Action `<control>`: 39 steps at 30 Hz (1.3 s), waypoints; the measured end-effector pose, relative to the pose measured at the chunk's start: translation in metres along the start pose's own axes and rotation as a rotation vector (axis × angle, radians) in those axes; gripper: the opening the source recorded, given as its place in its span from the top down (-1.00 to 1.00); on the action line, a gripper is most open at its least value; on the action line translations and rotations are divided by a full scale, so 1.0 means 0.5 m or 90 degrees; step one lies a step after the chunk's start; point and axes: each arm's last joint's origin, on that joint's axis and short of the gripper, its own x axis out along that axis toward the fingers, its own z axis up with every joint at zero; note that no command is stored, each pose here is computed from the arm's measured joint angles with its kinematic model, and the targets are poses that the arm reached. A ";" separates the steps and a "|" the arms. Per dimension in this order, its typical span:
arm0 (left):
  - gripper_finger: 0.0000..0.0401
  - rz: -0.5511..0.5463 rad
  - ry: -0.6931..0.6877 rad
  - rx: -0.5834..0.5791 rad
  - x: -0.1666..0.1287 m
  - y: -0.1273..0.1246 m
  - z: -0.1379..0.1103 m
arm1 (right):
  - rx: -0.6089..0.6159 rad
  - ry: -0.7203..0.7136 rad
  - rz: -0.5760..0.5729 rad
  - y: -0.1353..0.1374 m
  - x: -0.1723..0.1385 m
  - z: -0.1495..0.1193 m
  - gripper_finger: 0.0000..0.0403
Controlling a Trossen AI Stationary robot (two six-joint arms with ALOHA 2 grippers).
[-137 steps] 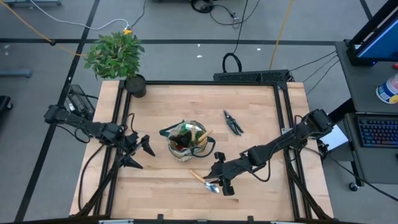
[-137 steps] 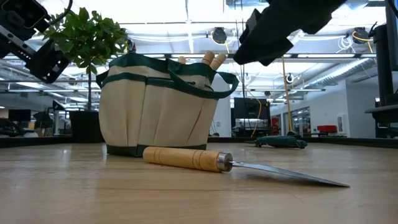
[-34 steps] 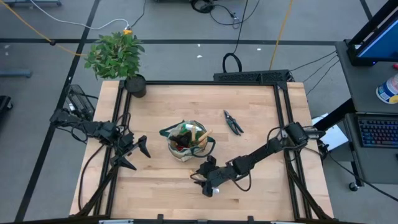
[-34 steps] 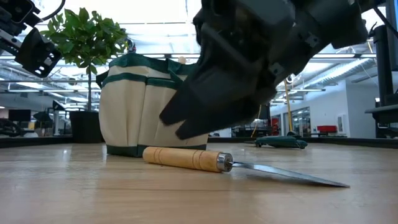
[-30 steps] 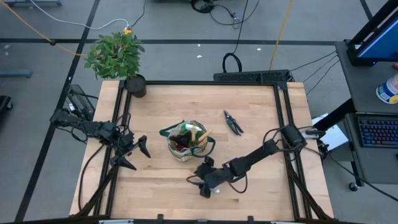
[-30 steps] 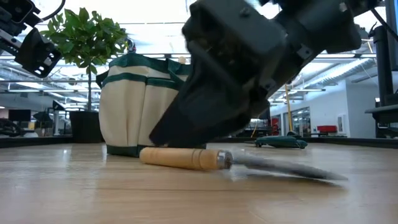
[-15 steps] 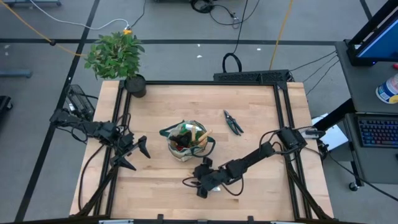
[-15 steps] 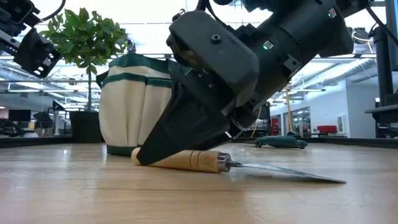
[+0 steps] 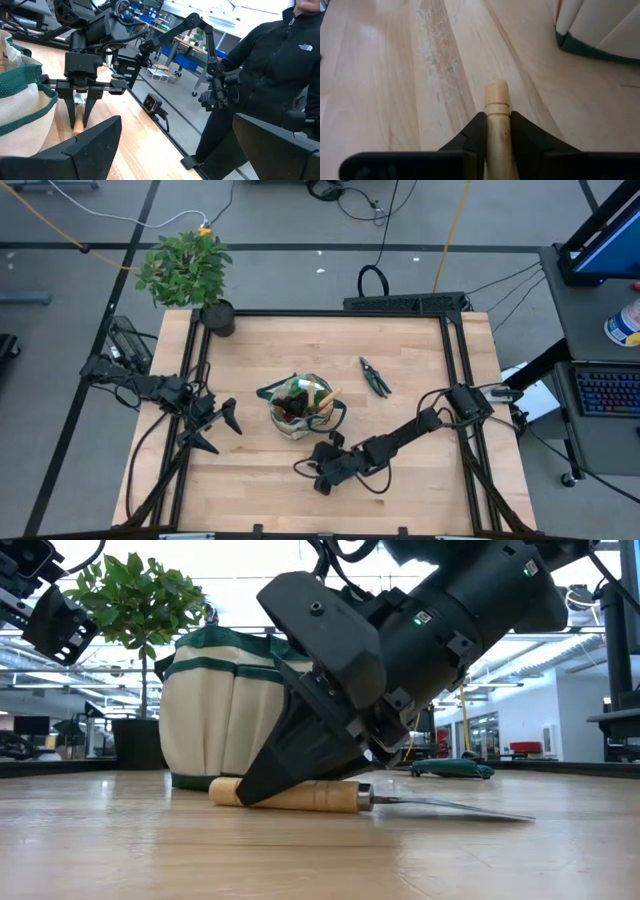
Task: Pick & Place Garden tools in Gardening bag
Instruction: Put the brown trowel into the gardening bag
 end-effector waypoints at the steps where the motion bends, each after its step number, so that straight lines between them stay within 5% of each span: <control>1: -0.95 0.000 0.000 0.000 0.000 0.000 0.000 | 0.000 0.002 0.002 0.000 0.000 0.000 0.71; 14: -0.95 0.000 0.000 0.009 0.000 0.000 0.000 | 0.004 0.011 0.044 0.018 -0.038 0.019 0.71; 26: -0.95 0.000 0.000 0.018 0.000 0.000 0.000 | -0.033 -0.061 0.147 0.051 -0.136 0.106 0.71; 39: -0.95 -0.002 -0.001 0.012 0.000 0.000 0.000 | -0.055 -0.291 0.455 0.026 -0.179 0.259 0.71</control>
